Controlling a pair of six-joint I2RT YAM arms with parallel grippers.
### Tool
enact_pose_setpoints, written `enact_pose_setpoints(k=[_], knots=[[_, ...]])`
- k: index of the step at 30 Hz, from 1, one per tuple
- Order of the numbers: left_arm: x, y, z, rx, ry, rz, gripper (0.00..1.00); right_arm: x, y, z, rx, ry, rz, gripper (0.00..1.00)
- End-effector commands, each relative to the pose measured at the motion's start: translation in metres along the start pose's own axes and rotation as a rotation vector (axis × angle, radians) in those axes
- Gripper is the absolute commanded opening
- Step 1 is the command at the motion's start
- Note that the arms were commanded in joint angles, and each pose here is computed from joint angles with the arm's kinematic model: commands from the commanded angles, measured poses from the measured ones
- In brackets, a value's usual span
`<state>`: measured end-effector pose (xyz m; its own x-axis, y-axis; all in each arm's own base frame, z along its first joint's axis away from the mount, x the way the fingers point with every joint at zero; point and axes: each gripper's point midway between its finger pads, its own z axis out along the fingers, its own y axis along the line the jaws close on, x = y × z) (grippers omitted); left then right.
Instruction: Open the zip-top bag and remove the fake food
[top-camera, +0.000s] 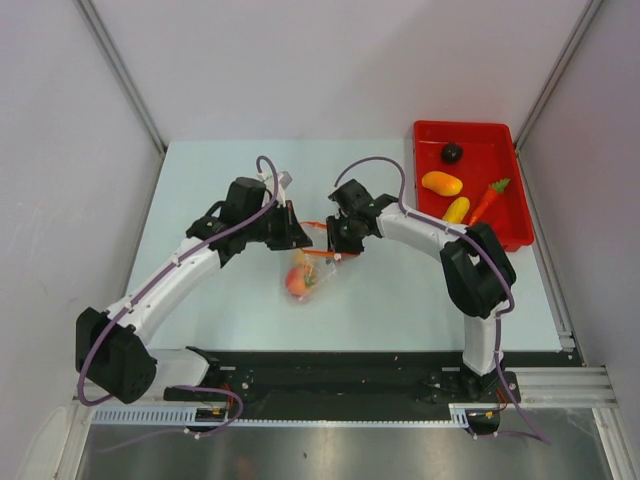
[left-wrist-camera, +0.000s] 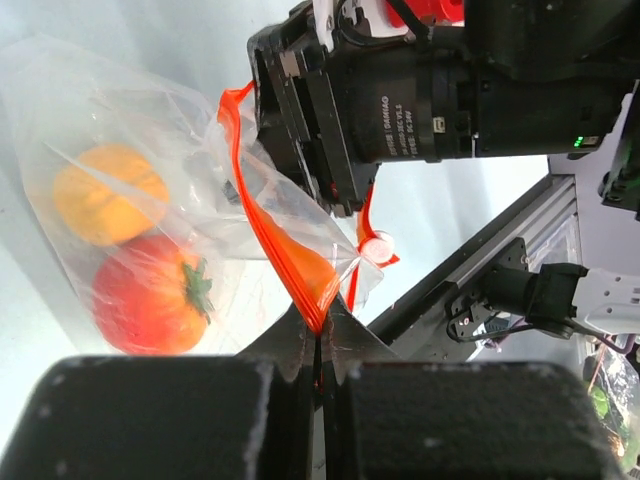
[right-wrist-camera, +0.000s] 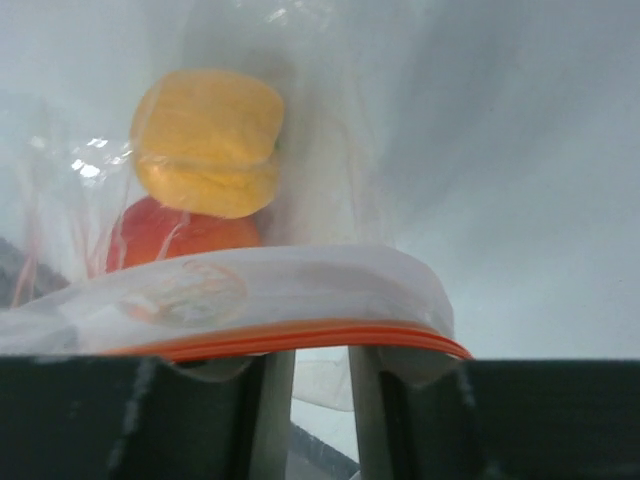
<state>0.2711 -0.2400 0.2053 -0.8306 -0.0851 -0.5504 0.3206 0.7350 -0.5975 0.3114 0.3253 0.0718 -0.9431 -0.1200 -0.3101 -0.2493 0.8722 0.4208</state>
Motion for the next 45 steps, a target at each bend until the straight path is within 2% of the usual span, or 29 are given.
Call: enact_pose_setpoints(k=[1,7,16,20,25,27,32,38,43,45], knots=[[-0.005,-0.009,-0.01,0.041,-0.03,0.016,0.0,0.008,0.023,-0.023,-0.109,0.028,-0.085,0.34],[-0.006,-0.02,-0.007,0.108,-0.023,0.023,0.0,0.01,0.083,-0.04,-0.337,0.02,-0.101,0.4],[-0.003,-0.035,-0.003,0.175,0.0,0.041,0.0,0.013,0.098,-0.01,-0.423,0.06,-0.073,0.38],[0.002,-0.033,0.0,0.174,0.015,0.038,0.0,0.016,0.095,0.006,-0.418,0.079,-0.053,0.45],[0.008,-0.027,0.003,0.159,0.031,0.036,0.0,0.04,0.087,0.022,-0.362,0.155,-0.05,0.6],[0.013,-0.023,0.005,0.149,0.04,0.036,0.0,0.046,0.081,0.024,-0.318,0.158,-0.085,0.66],[0.021,-0.016,0.006,0.131,0.054,0.031,0.0,0.075,0.075,0.028,-0.285,0.235,-0.156,0.73],[0.028,-0.008,0.006,0.102,0.068,0.037,0.0,0.103,0.071,0.035,-0.29,0.303,-0.207,0.77],[0.037,-0.001,0.006,0.085,0.084,0.033,0.0,0.121,0.068,0.045,-0.286,0.36,-0.206,0.77],[0.038,0.0,0.005,0.081,0.083,0.034,0.0,0.122,0.068,0.045,-0.285,0.365,-0.206,0.73]])
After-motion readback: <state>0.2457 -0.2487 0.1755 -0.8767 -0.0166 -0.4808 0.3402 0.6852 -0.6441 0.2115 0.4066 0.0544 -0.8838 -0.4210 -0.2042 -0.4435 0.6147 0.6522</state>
